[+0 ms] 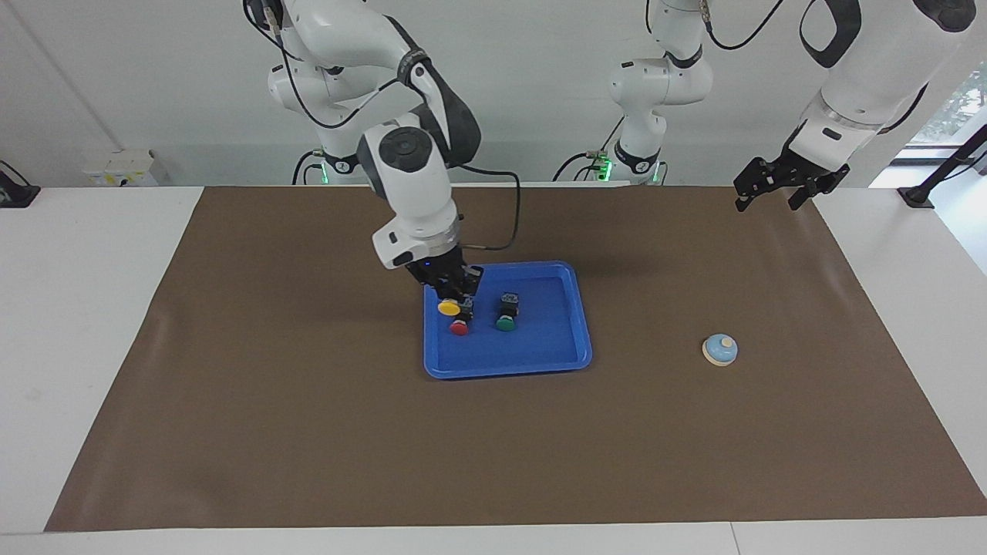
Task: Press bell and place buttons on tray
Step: 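Carry the yellow button into the tray beside the green one, release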
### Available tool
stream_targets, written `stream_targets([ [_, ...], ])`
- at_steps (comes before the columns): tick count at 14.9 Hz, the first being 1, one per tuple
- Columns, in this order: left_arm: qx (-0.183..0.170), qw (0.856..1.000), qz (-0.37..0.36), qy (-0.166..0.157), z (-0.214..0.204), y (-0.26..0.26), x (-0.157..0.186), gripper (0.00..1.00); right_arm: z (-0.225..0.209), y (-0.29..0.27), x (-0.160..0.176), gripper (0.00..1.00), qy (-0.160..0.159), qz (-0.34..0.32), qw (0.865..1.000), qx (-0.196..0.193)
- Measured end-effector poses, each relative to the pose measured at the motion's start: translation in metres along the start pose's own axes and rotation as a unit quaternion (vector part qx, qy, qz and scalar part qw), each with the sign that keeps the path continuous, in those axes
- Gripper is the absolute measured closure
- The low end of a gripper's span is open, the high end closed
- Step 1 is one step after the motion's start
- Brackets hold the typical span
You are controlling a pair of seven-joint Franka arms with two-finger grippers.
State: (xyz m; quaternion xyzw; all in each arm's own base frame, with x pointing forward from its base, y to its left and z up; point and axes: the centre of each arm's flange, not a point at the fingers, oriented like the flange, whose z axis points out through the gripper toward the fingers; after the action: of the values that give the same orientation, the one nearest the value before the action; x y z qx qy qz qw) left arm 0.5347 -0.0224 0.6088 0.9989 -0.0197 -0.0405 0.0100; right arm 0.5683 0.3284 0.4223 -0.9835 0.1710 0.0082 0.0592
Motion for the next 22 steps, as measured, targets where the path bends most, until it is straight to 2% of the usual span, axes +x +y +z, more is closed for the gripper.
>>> stream_targets([
  [4,0.0,1.0,0.0,0.0,0.0,0.0,0.0,0.0,0.055,-0.074,-0.043,0.59,-0.009,-0.005,1.0,-0.009],
  [8,0.0,1.0,0.0,0.0,0.0,0.0,0.0,0.0,0.091,-0.112,-0.076,0.59,0.002,-0.022,1.0,-0.009],
  [10,0.0,1.0,0.0,0.0,0.0,0.0,0.0,0.0,0.11,-0.123,-0.092,0.59,0.019,-0.032,0.999,-0.015],
  [14,0.0,1.0,0.0,0.0,0.0,0.0,0.0,0.0,0.151,-0.124,-0.093,0.59,0.026,-0.039,0.999,-0.024],
  [19,0.0,1.0,0.0,0.0,0.0,0.0,0.0,0.0,0.148,-0.123,-0.087,0.59,0.029,-0.03,0.999,-0.023],
  [22,0.0,1.0,0.0,0.0,0.0,0.0,0.0,0.0,0.148,-0.123,-0.09,0.32,0.025,-0.012,0.999,-0.033],
])
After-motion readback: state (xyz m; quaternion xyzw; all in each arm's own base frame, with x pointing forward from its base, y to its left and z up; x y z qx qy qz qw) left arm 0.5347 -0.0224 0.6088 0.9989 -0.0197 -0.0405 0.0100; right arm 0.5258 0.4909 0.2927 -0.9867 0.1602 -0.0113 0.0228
